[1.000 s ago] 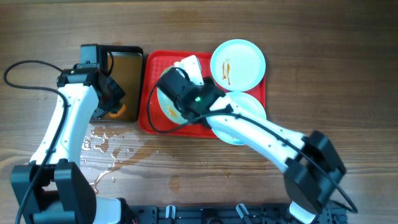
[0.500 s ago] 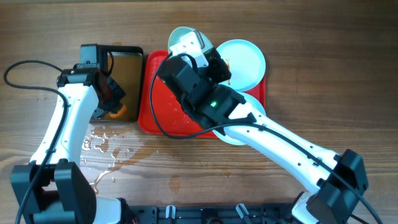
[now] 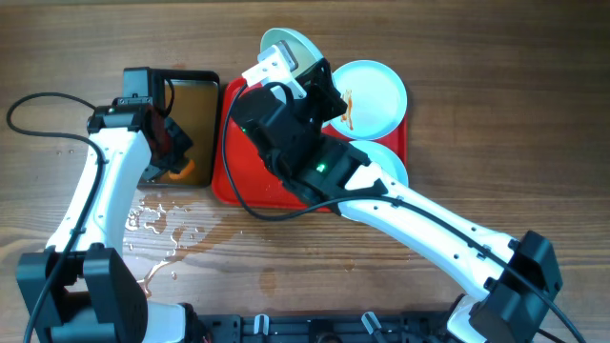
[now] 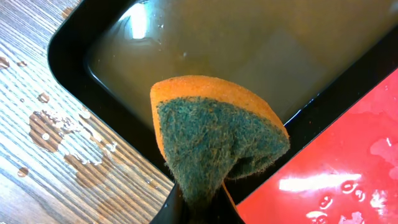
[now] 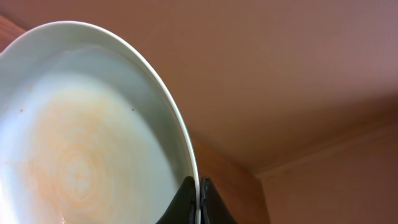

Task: Clean dirty plates on tray and stack at the side
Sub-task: 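Carry the cleaned plate right and set it on the table beside the tray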

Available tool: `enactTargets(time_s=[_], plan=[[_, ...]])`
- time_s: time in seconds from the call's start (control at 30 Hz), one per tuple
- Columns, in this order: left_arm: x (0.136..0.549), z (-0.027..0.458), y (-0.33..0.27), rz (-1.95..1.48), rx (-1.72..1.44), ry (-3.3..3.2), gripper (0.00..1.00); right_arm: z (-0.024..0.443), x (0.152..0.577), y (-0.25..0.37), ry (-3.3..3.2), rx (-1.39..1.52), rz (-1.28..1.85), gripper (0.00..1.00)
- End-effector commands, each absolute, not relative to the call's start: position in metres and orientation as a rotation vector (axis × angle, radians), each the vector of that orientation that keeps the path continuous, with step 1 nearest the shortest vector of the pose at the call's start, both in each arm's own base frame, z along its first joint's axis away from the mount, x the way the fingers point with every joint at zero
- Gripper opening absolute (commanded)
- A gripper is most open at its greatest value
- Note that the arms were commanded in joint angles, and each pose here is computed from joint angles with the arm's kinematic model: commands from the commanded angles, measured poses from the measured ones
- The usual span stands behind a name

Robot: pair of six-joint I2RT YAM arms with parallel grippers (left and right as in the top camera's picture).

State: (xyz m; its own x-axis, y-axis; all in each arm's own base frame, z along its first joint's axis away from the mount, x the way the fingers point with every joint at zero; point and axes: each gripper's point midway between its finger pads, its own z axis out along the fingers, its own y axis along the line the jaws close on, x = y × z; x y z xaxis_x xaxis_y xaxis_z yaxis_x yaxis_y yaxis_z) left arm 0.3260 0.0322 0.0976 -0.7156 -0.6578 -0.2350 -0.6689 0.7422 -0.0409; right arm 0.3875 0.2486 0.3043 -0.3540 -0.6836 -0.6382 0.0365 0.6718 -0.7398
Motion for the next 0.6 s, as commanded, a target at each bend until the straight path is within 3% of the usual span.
enactTargets(time_s=[0.0, 0.3, 0.57], plan=[[0.326, 0.094, 0.032, 0.060, -1.043, 2.717, 0.04, 0.319, 0.385, 0.244, 1.771, -0.468, -0.829, 0.04], [0.328, 0.095, 0.032, 0.056, -1.041, 2.710, 0.04, 0.306, 0.382, 0.240, 1.829, -0.182, -0.601, 0.04], [0.328, 0.095, 0.032, 0.057, -1.041, 2.710, 0.04, 0.223, 0.386, 0.269, 2.265, -0.138, 0.065, 0.04]])
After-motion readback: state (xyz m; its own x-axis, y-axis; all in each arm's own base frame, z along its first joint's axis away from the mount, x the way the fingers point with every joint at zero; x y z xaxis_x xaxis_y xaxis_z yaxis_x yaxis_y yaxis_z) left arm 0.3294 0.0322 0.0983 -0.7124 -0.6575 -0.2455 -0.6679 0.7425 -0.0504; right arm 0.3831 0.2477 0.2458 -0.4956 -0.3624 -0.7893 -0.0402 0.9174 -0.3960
